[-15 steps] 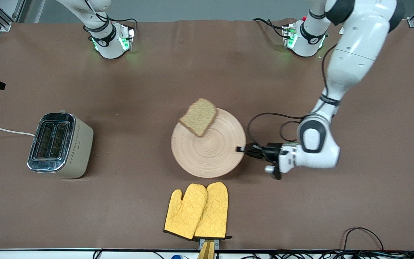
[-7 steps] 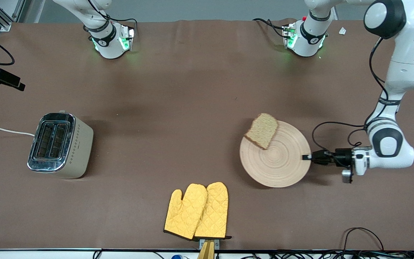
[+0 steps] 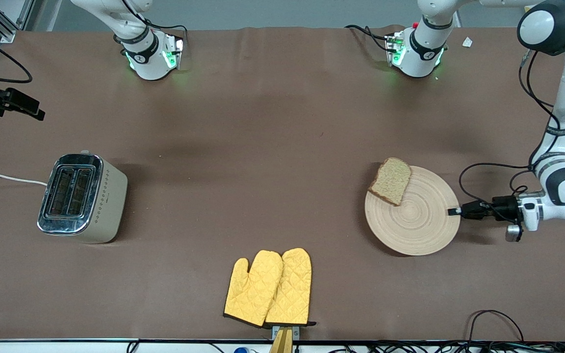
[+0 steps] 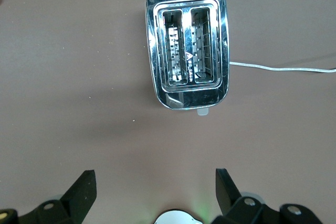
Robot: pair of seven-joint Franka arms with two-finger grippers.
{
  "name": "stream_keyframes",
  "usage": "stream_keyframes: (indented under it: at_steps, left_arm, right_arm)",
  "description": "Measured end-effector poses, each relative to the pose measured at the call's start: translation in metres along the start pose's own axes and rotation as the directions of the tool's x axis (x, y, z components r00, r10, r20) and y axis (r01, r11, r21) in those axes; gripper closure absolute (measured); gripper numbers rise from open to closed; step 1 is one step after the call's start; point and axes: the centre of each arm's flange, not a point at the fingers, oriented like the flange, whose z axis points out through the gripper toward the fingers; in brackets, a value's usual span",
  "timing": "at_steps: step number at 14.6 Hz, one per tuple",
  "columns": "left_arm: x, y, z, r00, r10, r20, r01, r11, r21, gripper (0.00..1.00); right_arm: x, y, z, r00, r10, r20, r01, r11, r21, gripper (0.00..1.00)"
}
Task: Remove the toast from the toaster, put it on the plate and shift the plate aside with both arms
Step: 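Open the left gripper and release the plate rim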
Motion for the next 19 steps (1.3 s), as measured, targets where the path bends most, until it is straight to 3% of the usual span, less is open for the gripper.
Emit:
stream_keyframes:
  at_steps: [4,6,8,11,14,17,19]
  left_arm:
    - [-0.019,-0.033,-0.025,0.998,-0.042,-0.037,0.04,0.998,-0.048,0.91]
    - [-0.022,-0.039,-0.038,0.997,-0.049,-0.059,0.046,0.998,-0.045,0.78]
    - [-0.024,-0.042,-0.056,0.997,-0.038,-0.065,0.037,0.999,-0.016,0.56]
    - [0.002,-0.009,-0.088,0.999,0.045,0.013,-0.047,0.99,0.134,0.28]
    - [0.052,0.084,-0.108,0.986,0.11,0.126,-0.148,0.926,0.347,0.01]
    - [0.089,0.208,-0.095,0.977,0.09,0.193,-0.182,0.821,0.542,0.0]
    - [0.094,0.291,-0.079,0.977,0.036,0.21,-0.165,0.75,0.64,0.0]
  right_arm:
    - [0.0,-0.001,0.0,1.0,-0.002,-0.001,0.002,1.0,0.0,0.0]
    - [0.0,-0.001,0.0,1.0,-0.002,0.0,0.002,1.0,0.0,0.0]
    - [-0.001,-0.001,0.0,1.0,-0.002,0.001,0.002,1.0,0.0,0.0]
    - [-0.001,-0.005,0.0,1.0,-0.009,0.003,0.009,1.0,-0.001,0.0]
    - [-0.001,-0.006,0.0,1.0,-0.012,0.005,0.012,1.0,-0.001,0.0]
    - [-0.001,-0.006,0.0,1.0,-0.013,0.006,0.013,1.0,-0.002,0.0]
    - [-0.001,-0.007,0.0,1.0,-0.013,0.006,0.013,1.0,-0.002,0.0]
